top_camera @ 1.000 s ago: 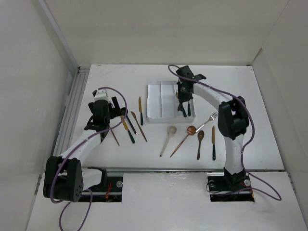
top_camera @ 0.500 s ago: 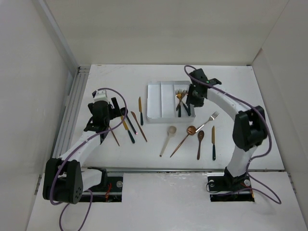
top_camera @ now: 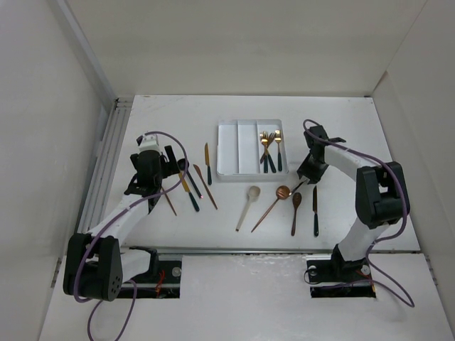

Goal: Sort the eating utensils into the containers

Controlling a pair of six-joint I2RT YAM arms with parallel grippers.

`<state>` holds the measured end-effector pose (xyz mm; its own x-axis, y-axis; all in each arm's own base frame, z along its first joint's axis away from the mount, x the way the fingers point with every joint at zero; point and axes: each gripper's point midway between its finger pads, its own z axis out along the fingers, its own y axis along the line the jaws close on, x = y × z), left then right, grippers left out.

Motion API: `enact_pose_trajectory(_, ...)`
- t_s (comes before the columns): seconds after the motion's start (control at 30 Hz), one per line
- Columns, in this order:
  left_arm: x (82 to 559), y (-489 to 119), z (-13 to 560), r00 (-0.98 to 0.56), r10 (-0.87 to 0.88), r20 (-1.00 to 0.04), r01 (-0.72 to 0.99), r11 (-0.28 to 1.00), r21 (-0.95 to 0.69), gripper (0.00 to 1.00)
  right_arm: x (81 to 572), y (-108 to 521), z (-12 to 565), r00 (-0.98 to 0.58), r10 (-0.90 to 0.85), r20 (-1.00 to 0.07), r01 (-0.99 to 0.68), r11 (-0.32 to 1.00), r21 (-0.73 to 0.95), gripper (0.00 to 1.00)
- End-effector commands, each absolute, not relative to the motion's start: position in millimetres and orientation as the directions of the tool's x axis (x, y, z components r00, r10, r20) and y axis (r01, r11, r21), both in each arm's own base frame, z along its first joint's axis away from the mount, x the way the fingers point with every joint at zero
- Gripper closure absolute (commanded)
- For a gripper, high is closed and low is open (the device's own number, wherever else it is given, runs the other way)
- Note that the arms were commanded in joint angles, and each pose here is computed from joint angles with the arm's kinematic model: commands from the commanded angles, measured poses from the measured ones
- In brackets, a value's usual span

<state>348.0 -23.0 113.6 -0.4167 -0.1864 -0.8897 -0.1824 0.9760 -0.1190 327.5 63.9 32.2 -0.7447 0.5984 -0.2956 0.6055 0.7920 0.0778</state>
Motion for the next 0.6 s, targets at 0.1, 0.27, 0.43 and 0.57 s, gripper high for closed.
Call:
enact_pose_trajectory(0.1, 352, -22, 128, -0.359, -0.199, -0.912, -0.188, 0.972, -0.138, 0.19, 356, 72, 28, -0.721, 0.622, -0.305, 0.602, 0.781, 0.167, 0.58)
enact_pose_trajectory(0.27, 351, -20, 126, -0.356, -0.199, -0.913, -0.196, 0.971, -0.135, 0.18, 354, 71, 17, -0.738, 0.613, -0.283, 0.601, 0.787, 0.137, 0.58)
enact_pose_trajectory(0.43, 351, -20, 126, -0.358, -0.19, -0.914, -0.193, 0.973, -0.126, 0.18, 355, 68, 18, -0.747, 0.604, -0.278, 0.596, 0.793, 0.124, 0.97)
enact_pose_trajectory(0.57, 351, -20, 126, -0.358, -0.19, -0.914, -0.193, 0.973, -0.126, 0.18, 361, 42, 31, -0.72, 0.592, -0.362, 0.616, 0.785, 0.059, 1.0)
